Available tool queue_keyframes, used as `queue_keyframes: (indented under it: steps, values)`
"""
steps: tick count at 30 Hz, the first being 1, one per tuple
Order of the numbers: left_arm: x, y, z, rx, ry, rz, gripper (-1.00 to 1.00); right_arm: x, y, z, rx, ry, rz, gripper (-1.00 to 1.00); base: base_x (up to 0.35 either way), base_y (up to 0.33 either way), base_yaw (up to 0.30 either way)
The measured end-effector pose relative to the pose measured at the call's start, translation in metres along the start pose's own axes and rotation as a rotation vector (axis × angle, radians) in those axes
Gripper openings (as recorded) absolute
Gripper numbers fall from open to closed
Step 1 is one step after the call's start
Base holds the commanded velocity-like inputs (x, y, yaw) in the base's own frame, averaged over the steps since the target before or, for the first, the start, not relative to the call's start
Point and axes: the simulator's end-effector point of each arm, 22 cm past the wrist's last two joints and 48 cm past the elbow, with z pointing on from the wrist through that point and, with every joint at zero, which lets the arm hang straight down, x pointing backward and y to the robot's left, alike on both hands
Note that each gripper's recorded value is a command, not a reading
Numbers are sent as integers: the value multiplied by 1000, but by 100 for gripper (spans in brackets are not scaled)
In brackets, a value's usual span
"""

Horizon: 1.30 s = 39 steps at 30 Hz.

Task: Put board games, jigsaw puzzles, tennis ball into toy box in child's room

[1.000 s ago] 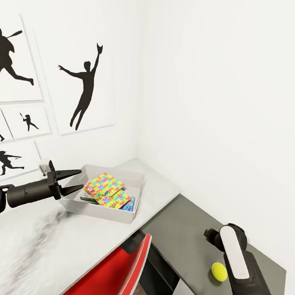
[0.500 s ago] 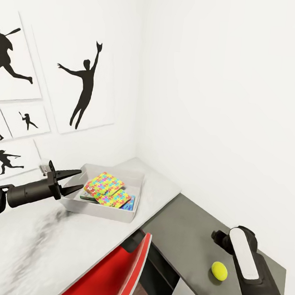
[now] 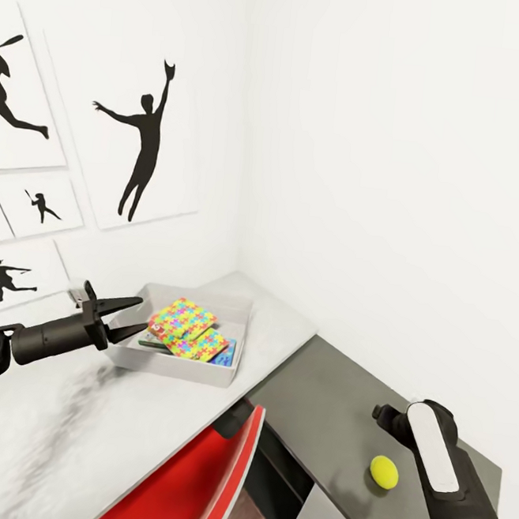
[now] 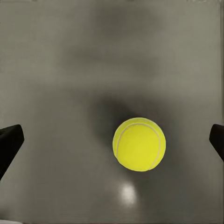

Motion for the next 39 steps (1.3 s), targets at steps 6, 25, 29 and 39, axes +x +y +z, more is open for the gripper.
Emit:
queue_keyframes:
  steps: [6,25,29,39]
  values:
    - [12,-28,2,164,30,-21,100,0,-1,5,5,-3,13,100,0,-5,0]
    - [48,-20,20,207,133,-74,100,16,-6,22,33,40,6,100,0,0,0]
    - [47,-17,20,204,130,-78,100,18,-8,25,39,47,4,100,0,0,0]
    - [46,-9,21,196,128,-91,100,20,-19,34,65,58,-2,100,0,-111,0]
